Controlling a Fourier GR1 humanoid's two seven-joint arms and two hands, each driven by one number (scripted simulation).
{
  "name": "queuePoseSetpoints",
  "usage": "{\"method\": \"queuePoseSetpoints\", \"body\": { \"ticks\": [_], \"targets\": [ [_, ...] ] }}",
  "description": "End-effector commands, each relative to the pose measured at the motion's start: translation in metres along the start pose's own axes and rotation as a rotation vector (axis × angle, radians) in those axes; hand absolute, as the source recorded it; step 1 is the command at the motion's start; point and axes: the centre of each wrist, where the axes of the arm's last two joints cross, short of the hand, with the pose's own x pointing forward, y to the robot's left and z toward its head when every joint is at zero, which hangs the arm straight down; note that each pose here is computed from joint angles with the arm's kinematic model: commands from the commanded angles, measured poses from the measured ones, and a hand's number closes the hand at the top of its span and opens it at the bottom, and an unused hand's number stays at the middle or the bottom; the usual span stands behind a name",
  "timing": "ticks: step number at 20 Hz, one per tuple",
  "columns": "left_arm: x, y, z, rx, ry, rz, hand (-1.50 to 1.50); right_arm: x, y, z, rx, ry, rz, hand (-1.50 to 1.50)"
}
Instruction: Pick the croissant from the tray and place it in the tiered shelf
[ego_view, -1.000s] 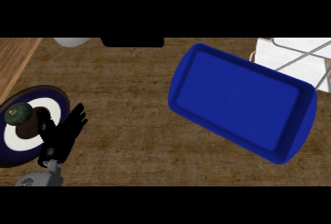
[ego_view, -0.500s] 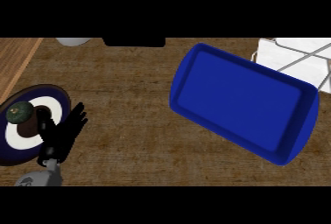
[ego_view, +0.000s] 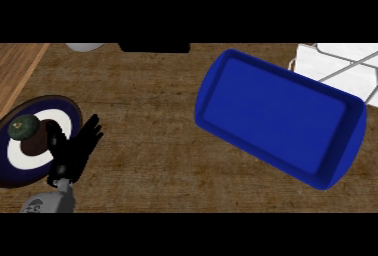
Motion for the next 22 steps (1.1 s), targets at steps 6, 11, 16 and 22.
{"method": "queuePoseSetpoints", "body": {
  "ticks": [6, 11, 16, 22],
  "targets": [
    [-0.020, -0.016, 0.002, -0.004, 0.030, 0.009, 0.00, -0.006, 0.012, -0.003, 0.032, -0.035, -0.018, 1.50],
    [-0.008, 0.004, 0.000, -0.005, -0.004, -0.002, 0.00, -0.022, -0.002, -0.006, -0.015, 0.042, -0.081, 1.50],
    [-0.007, 0.006, -0.002, -0.003, 0.009, 0.012, 0.00, -0.014, -0.004, -0.007, -0.103, 0.088, -0.270, -1.50],
    [-0.018, 0.010, 0.003, -0.004, 0.005, 0.010, 0.00, -0.005, -0.021, -0.010, -0.121, 0.087, -0.513, -1.50]
  ]
}}
